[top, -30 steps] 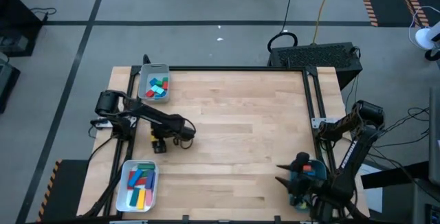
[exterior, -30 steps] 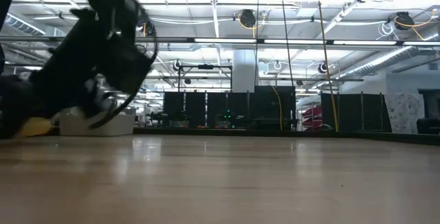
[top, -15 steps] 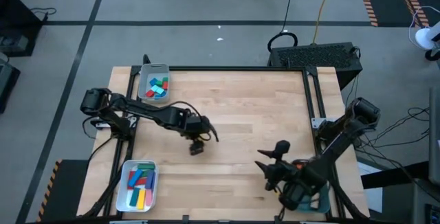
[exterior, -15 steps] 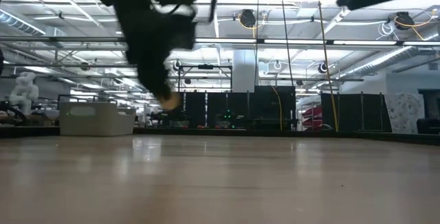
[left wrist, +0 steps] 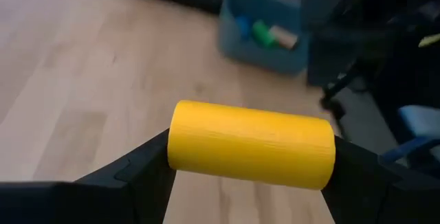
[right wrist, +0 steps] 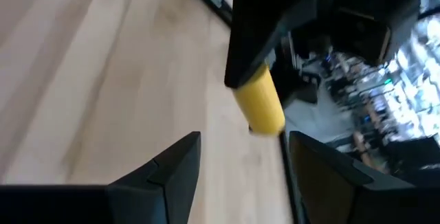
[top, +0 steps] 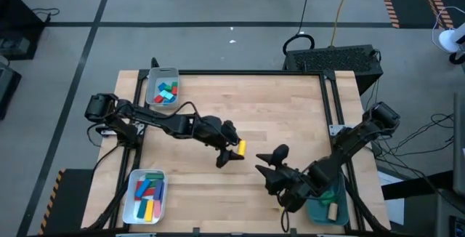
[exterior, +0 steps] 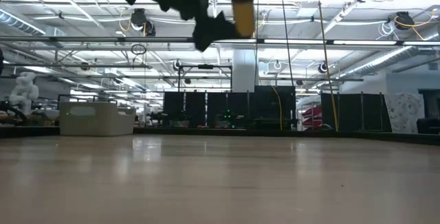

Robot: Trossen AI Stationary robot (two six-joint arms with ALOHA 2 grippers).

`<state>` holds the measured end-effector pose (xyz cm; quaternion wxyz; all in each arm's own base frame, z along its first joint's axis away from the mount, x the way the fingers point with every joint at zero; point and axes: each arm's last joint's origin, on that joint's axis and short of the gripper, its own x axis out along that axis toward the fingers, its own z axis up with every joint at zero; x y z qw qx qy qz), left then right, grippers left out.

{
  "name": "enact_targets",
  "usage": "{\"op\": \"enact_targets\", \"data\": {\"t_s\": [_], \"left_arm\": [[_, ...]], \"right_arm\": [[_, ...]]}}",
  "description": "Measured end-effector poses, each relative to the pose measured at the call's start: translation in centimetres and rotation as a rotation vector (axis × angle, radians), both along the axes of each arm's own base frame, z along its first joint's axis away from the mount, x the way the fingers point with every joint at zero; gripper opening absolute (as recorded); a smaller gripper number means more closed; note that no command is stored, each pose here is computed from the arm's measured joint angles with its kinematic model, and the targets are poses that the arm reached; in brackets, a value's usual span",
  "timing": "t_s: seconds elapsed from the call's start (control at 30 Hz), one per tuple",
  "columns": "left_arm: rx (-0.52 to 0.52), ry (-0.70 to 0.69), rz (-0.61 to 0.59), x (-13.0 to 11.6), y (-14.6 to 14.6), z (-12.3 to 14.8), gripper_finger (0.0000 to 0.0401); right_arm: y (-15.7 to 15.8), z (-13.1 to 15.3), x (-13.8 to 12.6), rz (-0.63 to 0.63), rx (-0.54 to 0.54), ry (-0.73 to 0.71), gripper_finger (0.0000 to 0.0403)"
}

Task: Sort blocks by size
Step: Put the yellow cylindrical block into the blue bin

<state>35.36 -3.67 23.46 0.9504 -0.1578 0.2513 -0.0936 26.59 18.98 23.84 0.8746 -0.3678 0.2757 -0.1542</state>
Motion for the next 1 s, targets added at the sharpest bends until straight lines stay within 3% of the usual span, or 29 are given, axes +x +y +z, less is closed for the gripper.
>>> {"op": "enact_targets", "data": {"t_s": [0.27, 0.5, 0.63, 0.8, 1.0], "left_arm": [[-0.042, -0.183, -0.081, 0.6, -0.5, 1.7, 0.0294], [-0.058, -0.221, -0.121, 0.6, -0.9, 2.0, 0.0294], [-0.054, -0.230, -0.128, 0.6, -1.0, 2.1, 0.0295], [-0.050, -0.223, -0.130, 0.6, -1.1, 2.0, 0.0295], [-0.062, -0.216, -0.127, 0.6, -1.1, 2.0, 0.0295]], "right_arm": [[-1.4, 1.0, 2.2, 0.049, -0.107, 0.005, 0.0227], [-2.5, 1.6, 3.4, 0.029, -0.149, -0.016, 0.0228], [-2.8, 2.0, 4.0, 0.055, -0.122, -0.041, 0.0225], [-3.1, 1.9, 4.3, 0.107, -0.072, -0.035, 0.0198], [-3.0, 2.1, 4.4, 0.102, -0.066, -0.054, 0.0136]]}}
